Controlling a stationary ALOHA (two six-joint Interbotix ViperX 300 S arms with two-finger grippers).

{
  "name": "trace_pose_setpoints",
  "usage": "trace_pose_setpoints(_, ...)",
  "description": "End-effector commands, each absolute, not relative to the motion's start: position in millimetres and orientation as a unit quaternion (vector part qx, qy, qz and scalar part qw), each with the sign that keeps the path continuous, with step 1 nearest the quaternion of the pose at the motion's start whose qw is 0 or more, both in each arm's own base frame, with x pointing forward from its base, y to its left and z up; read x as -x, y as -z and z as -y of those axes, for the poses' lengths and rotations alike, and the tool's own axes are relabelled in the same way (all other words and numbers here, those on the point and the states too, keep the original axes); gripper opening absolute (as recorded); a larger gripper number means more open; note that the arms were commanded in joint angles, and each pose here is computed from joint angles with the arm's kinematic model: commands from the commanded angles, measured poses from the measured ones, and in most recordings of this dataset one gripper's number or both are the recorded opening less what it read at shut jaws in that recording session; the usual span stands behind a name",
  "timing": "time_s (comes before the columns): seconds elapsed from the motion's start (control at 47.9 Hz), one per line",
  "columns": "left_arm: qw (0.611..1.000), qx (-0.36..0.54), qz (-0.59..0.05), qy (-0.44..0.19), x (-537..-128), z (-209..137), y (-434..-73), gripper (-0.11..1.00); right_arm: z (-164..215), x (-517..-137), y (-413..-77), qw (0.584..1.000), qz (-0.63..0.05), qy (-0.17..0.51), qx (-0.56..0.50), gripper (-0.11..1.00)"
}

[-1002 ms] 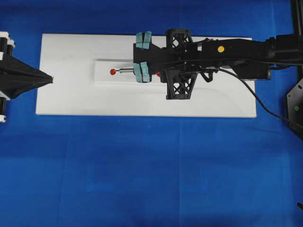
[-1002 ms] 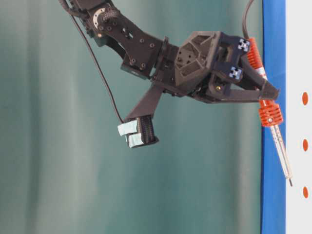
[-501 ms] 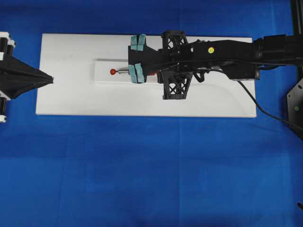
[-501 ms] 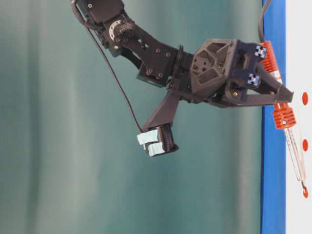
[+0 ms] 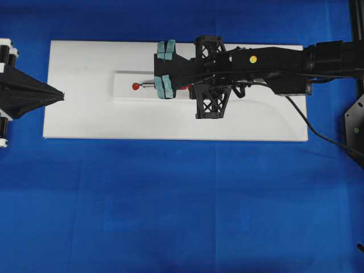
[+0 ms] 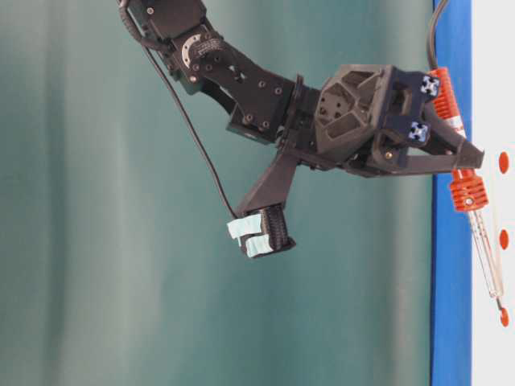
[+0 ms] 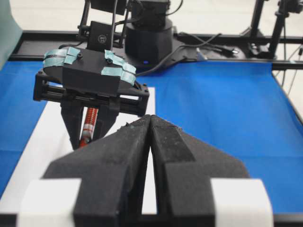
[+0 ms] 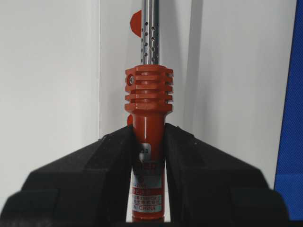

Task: Touch the tip of the soldering iron to the mark.
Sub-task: 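Lower the iron tip onto the middle red dot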

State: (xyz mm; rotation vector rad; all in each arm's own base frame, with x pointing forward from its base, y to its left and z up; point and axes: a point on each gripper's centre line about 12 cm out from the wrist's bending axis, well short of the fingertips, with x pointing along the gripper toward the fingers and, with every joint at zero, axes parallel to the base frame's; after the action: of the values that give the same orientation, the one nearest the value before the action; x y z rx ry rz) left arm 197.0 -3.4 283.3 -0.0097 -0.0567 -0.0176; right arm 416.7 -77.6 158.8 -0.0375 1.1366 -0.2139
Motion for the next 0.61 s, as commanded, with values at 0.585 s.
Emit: trace_pose_setpoints(0.585, 0.999, 0.005, 0.033, 0.009, -198.4, 3.5, -286.2, 0.0, 78.1, -424.5, -177.7, 0.848, -0.521, 0.097, 0.028, 0.06)
